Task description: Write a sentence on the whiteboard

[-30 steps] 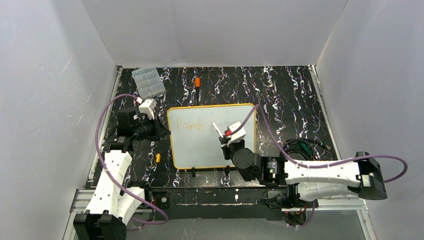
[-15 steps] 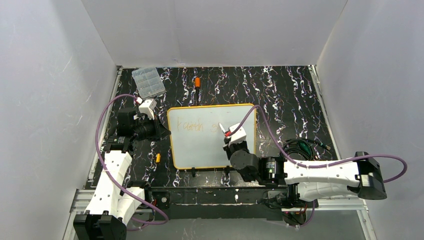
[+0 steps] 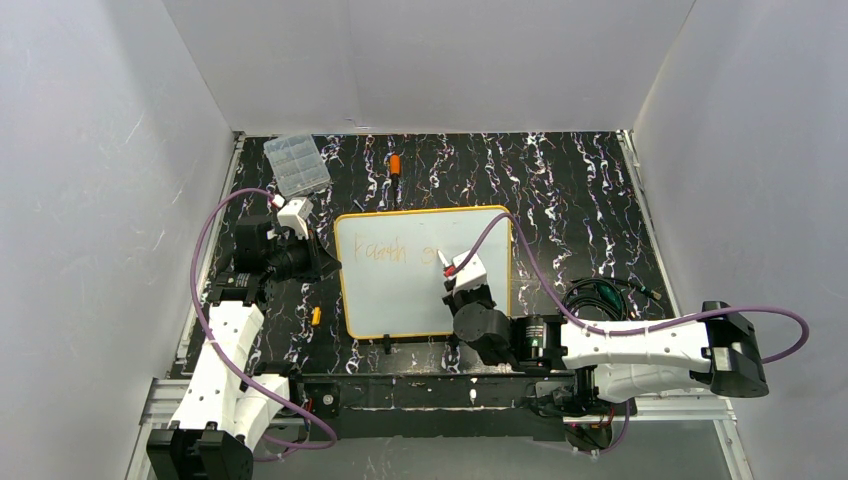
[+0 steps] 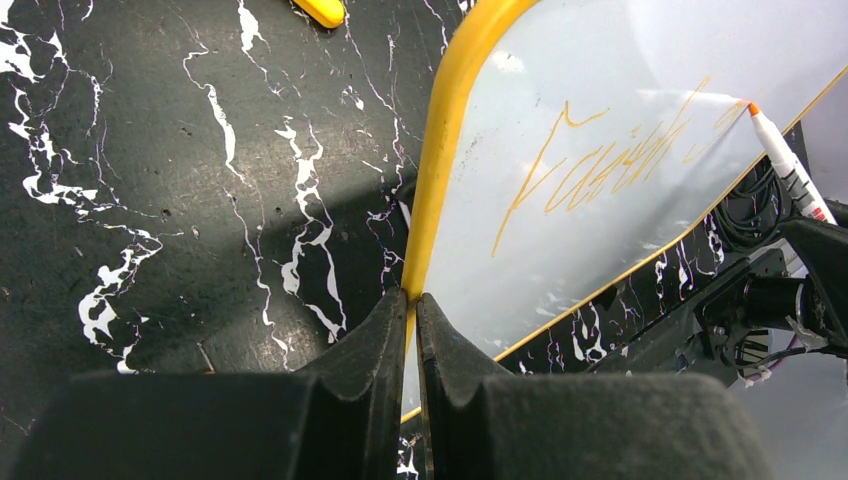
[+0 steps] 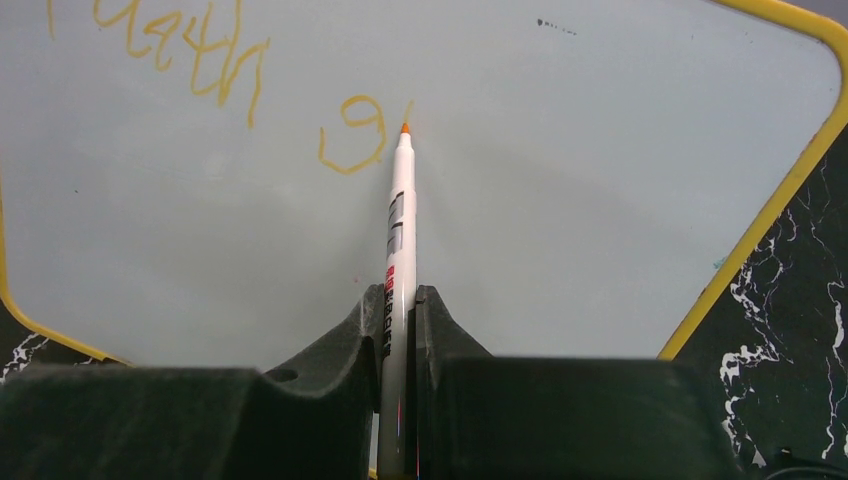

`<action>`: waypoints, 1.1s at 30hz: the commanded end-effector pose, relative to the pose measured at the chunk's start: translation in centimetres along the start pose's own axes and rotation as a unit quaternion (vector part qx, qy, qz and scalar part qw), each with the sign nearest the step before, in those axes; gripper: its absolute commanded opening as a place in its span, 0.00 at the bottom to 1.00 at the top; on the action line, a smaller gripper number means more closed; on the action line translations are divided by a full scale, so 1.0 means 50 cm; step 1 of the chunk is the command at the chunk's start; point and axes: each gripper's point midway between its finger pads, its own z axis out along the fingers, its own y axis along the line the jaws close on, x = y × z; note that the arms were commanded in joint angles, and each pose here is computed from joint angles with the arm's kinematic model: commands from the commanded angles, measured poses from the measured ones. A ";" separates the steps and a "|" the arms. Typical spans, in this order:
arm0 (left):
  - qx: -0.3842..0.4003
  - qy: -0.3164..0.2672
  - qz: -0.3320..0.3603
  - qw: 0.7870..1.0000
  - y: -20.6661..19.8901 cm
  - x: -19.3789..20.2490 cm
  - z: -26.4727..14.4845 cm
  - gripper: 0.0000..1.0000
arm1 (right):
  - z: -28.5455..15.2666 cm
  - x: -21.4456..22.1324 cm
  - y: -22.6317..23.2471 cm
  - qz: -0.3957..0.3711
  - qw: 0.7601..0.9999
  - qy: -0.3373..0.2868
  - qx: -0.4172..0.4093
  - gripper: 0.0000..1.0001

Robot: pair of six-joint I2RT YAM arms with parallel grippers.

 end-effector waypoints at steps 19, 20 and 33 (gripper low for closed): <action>0.005 -0.005 0.004 1.000 -0.011 -0.005 -0.011 0.07 | -0.016 -0.007 -0.033 0.019 0.999 0.002 0.035 0.01; 0.005 -0.005 0.004 1.000 -0.011 -0.005 -0.011 0.07 | -0.015 -0.012 -0.032 0.020 0.999 -0.002 0.036 0.01; 0.007 -0.005 0.005 1.000 -0.013 -0.005 -0.011 0.07 | 0.002 -0.039 -0.030 0.014 0.999 -0.019 0.046 0.01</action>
